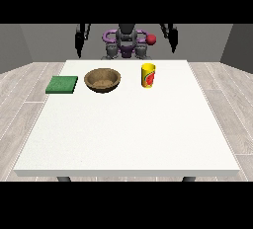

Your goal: Pick the cup and pour the ball into the bowl, then pick the bowl and place it on the pad

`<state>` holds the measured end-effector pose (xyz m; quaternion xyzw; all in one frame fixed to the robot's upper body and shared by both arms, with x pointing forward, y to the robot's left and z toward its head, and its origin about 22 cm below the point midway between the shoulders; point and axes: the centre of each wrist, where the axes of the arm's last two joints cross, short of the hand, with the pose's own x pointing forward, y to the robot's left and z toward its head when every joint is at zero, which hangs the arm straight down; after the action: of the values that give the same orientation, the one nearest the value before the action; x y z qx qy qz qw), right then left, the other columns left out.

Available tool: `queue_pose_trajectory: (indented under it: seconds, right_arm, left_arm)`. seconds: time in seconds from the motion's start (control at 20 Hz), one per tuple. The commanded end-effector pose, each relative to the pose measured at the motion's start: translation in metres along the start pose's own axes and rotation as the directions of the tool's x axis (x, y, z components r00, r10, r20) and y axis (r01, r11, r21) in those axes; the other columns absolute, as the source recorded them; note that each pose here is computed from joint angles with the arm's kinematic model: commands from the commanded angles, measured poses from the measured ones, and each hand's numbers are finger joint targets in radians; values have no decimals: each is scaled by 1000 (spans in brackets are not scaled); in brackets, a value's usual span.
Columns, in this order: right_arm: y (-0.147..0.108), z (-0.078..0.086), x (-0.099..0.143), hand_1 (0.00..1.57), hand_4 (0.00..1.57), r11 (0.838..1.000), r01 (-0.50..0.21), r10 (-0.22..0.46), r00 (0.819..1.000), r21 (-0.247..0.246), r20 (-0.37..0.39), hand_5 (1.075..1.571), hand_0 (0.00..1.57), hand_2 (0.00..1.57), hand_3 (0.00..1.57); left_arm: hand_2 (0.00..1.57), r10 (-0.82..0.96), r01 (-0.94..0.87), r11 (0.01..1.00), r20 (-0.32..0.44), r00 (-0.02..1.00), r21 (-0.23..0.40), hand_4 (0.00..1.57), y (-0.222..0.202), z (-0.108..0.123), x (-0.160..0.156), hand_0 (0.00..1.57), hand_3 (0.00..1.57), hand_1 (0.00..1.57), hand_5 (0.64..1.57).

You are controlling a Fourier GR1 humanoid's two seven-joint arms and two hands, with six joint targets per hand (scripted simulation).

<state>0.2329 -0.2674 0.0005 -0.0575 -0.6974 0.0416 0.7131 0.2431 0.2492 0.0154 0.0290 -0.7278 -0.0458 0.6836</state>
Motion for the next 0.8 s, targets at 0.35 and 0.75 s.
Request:
queue_pose_trajectory:
  seconds: [0.35, 0.75]
  right_arm:
    - [7, 19, 26, 0, 872, 981, 196, -195, 972, -10, -127, 1539, 0, 0, 0]
    - [-14, 23, 80, 0, 789, 978, 200, -205, 976, -65, -73, 1548, 0, 0, 0]
  left_arm:
    - [0, 225, -219, 974, -190, 956, 50, 642, -18, 9, 23, 0, 0, 0, 1565]
    - [0, 235, -233, 972, -122, 964, 29, 581, -49, 10, 94, 0, 0, 0, 1560]
